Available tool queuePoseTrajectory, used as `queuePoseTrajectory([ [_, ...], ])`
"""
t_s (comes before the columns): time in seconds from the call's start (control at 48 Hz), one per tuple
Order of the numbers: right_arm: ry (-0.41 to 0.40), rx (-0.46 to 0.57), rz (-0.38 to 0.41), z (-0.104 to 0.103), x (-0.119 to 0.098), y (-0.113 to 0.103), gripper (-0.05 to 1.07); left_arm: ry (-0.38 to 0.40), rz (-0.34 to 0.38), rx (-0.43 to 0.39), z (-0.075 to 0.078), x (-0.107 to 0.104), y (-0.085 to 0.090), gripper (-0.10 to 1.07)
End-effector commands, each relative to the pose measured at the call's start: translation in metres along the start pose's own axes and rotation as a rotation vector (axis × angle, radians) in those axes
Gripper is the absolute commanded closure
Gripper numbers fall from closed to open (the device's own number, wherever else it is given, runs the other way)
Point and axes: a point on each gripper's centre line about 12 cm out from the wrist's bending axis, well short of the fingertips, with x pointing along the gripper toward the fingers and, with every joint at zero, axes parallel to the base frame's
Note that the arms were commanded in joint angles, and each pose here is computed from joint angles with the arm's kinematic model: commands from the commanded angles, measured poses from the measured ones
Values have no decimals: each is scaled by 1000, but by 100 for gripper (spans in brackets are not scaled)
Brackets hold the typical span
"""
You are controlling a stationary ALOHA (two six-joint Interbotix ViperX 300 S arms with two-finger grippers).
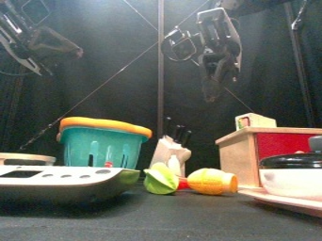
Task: Assemble corn
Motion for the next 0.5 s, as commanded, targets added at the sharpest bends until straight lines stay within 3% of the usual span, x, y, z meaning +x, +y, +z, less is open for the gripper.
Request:
queuePoseTrajectory([
  [0.0,-43,8,35,2,0,2,92,-20,-3,-3,6,1,-1,68],
  [0.167,-56,11,46,-3,13,0,81,-15,-2,-3,4,1,-1,67],
  [0.479,-54,19,0,-16,42,-4,43,-12,-2,-3,3,1,-1,67],
])
